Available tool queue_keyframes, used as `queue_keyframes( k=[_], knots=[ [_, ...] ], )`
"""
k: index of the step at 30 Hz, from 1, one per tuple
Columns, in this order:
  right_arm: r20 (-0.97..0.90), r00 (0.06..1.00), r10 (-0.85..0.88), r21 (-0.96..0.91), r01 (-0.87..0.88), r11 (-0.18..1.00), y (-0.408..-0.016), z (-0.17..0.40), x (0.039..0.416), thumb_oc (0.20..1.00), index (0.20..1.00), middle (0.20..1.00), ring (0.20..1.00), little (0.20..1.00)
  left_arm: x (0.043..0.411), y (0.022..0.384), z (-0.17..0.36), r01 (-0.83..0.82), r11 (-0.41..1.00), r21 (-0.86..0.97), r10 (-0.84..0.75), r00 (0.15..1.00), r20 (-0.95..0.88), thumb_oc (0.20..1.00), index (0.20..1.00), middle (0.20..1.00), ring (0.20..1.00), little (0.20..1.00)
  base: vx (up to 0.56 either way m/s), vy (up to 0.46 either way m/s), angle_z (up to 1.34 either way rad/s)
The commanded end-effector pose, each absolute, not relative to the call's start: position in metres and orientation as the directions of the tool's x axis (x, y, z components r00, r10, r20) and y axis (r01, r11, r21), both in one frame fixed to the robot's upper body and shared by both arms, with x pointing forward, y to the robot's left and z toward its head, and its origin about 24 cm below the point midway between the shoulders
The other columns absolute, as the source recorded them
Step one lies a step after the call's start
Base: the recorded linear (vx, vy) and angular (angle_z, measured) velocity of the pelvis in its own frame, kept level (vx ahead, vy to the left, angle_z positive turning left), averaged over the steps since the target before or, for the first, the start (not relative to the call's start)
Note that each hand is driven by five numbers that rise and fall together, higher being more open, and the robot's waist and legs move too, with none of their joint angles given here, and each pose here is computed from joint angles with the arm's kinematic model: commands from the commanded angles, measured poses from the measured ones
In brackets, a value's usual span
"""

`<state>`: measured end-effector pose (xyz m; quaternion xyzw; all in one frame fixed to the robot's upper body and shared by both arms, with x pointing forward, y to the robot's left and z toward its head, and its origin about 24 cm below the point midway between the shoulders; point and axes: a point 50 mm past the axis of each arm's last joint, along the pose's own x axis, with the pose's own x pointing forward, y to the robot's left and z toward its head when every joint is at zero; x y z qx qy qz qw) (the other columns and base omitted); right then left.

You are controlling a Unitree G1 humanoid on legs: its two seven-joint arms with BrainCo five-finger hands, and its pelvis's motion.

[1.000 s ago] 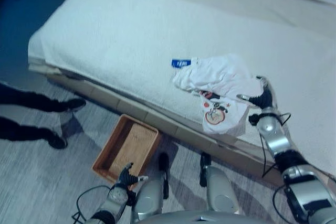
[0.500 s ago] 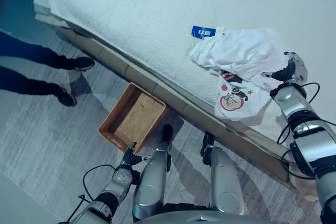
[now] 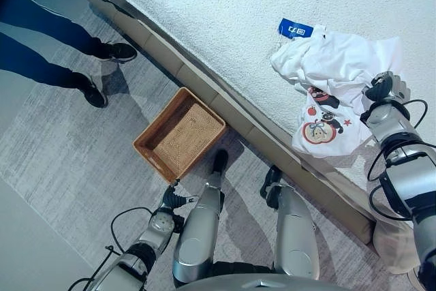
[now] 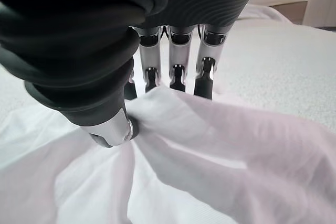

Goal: Pick up clothes into the bucket

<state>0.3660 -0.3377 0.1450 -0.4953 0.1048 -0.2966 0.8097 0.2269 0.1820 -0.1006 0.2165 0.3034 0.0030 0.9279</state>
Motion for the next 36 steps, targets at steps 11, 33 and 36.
queue_keyframes(
  k=[11,33,36],
  knots=[
    [0.439,0.768,-0.466,-0.761,0.593,0.262,-0.332,0.242,0.377,0.200,0.200,0.200,0.200,0.200,0.214,0.182,-0.108,0.121,0.912,0.392,0.145,0.798,-0.584,1.000,1.000,1.000,1.000,1.000,0.01,0.064,-0.16],
    [0.865,0.431,-0.257,-0.391,0.900,0.194,-0.326,0.383,0.315,0.200,0.200,0.200,0.200,0.200,0.130,0.237,-0.144,0.149,0.878,0.455,0.305,0.558,-0.772,1.000,1.000,1.000,1.000,1.000,0.08,0.021,-0.30],
    [0.875,0.412,-0.253,-0.371,0.908,0.195,-0.327,0.388,0.311,0.200,0.200,0.200,0.200,0.200,0.133,0.235,-0.143,0.161,0.877,0.452,0.291,0.571,-0.767,1.000,1.000,1.000,1.000,1.000,0.08,-0.001,-0.05]
  ],
)
